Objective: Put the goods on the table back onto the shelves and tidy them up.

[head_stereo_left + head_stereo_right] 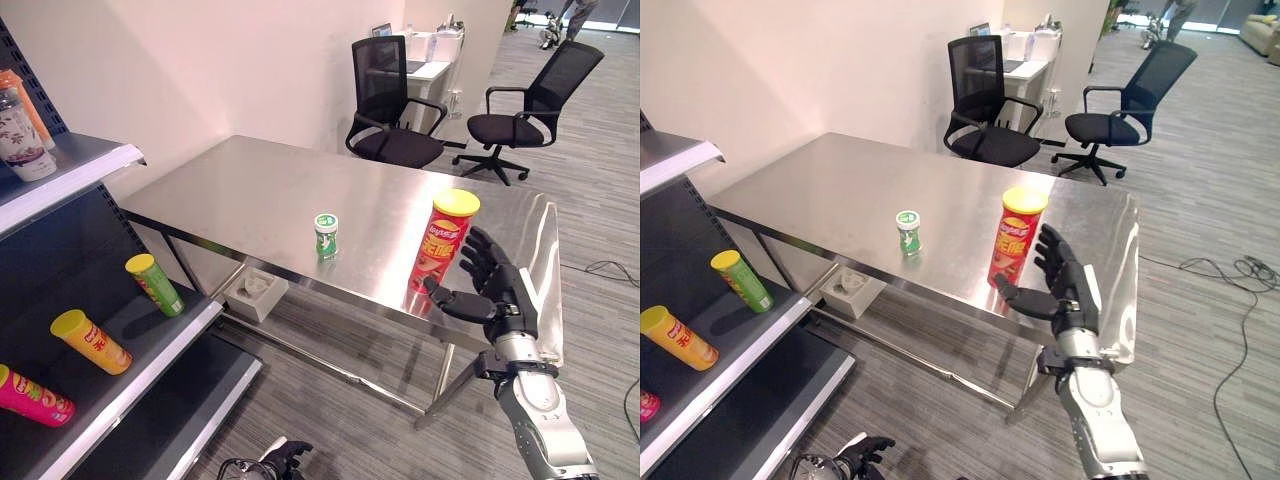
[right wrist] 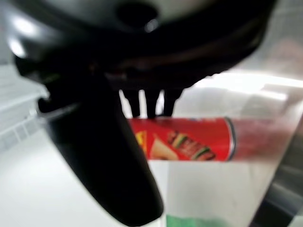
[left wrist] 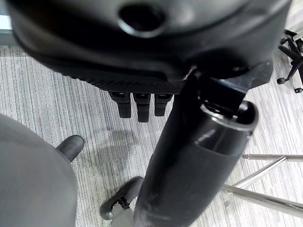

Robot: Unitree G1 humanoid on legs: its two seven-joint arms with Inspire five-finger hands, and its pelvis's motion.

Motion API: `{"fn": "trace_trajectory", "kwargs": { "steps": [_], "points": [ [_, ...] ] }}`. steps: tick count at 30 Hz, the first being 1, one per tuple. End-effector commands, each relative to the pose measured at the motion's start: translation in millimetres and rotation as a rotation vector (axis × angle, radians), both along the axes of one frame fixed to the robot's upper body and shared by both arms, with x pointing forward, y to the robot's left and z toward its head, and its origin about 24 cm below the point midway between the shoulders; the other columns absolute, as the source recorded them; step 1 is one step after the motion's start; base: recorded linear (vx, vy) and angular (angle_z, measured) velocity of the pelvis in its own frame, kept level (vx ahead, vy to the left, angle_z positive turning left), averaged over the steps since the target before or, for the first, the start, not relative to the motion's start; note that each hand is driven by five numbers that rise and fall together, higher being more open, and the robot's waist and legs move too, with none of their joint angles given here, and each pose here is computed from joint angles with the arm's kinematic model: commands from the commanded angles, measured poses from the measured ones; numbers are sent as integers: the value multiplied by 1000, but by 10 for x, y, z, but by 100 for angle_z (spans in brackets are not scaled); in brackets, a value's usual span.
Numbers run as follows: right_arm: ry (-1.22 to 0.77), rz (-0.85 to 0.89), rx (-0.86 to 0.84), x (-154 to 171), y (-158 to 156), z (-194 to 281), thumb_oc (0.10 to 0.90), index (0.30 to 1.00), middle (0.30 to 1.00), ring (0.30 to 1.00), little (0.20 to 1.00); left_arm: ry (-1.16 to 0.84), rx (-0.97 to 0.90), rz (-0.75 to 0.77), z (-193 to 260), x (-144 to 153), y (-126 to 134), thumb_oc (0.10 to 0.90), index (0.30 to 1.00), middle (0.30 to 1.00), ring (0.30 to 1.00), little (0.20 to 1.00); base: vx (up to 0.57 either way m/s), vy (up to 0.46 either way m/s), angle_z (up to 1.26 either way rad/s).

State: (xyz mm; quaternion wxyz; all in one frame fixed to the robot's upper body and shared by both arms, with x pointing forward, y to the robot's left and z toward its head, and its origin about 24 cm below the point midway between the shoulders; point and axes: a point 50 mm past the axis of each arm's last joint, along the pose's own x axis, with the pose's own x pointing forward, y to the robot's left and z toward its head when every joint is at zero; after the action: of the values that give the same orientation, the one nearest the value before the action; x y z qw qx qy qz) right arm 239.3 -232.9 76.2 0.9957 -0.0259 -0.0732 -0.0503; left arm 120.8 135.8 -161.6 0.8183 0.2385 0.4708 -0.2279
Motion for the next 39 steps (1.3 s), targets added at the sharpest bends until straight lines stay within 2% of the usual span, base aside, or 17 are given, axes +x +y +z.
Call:
{"fn": "trace_trajectory", "kwargs": {
  "steps": [1,9,16,17,18,19,21,22,25,39],
  "points": [
    [-382,25,6,41,67,696,800,900,900,900,900,-5,40,-2,-12,-16,103,800,900,900,900,900,34,-11,3],
    [-396,-103,-3,-55,-125,687,800,900,900,900,900,-2,46,1,-19,-49,125,800,900,900,900,900,37,-16,5],
    [-389,-123,-8,-76,-152,669,800,900,900,900,900,4,48,7,-26,-77,137,800,900,900,900,900,7,-2,0],
    [-583,-91,20,-157,-137,1049,800,900,900,900,900,11,59,16,-33,-98,158,800,900,900,900,900,31,-10,-1],
    [-584,-92,20,-163,-140,1054,800,900,900,900,900,10,59,14,-32,-90,155,800,900,900,900,900,57,-12,-1],
    [-766,-40,-25,-391,-242,1515,800,900,900,900,900,21,73,47,-32,-68,225,800,900,900,900,900,0,0,0],
    [-768,-14,-88,-402,-275,1644,800,900,900,900,900,35,73,63,-35,-77,264,800,900,900,900,900,9,-12,6],
    [-781,60,-119,-396,-217,1748,800,900,900,900,900,40,74,67,-33,-82,294,800,900,900,900,900,3,-28,-5],
    [-786,112,-144,-386,-183,1830,800,900,900,900,900,51,71,78,-37,-110,334,800,900,900,900,900,17,-28,-26],
    [-709,101,-166,-343,-240,1742,800,900,900,900,900,56,62,84,-31,-105,363,800,900,900,900,900,8,-6,1]
  ]
}}
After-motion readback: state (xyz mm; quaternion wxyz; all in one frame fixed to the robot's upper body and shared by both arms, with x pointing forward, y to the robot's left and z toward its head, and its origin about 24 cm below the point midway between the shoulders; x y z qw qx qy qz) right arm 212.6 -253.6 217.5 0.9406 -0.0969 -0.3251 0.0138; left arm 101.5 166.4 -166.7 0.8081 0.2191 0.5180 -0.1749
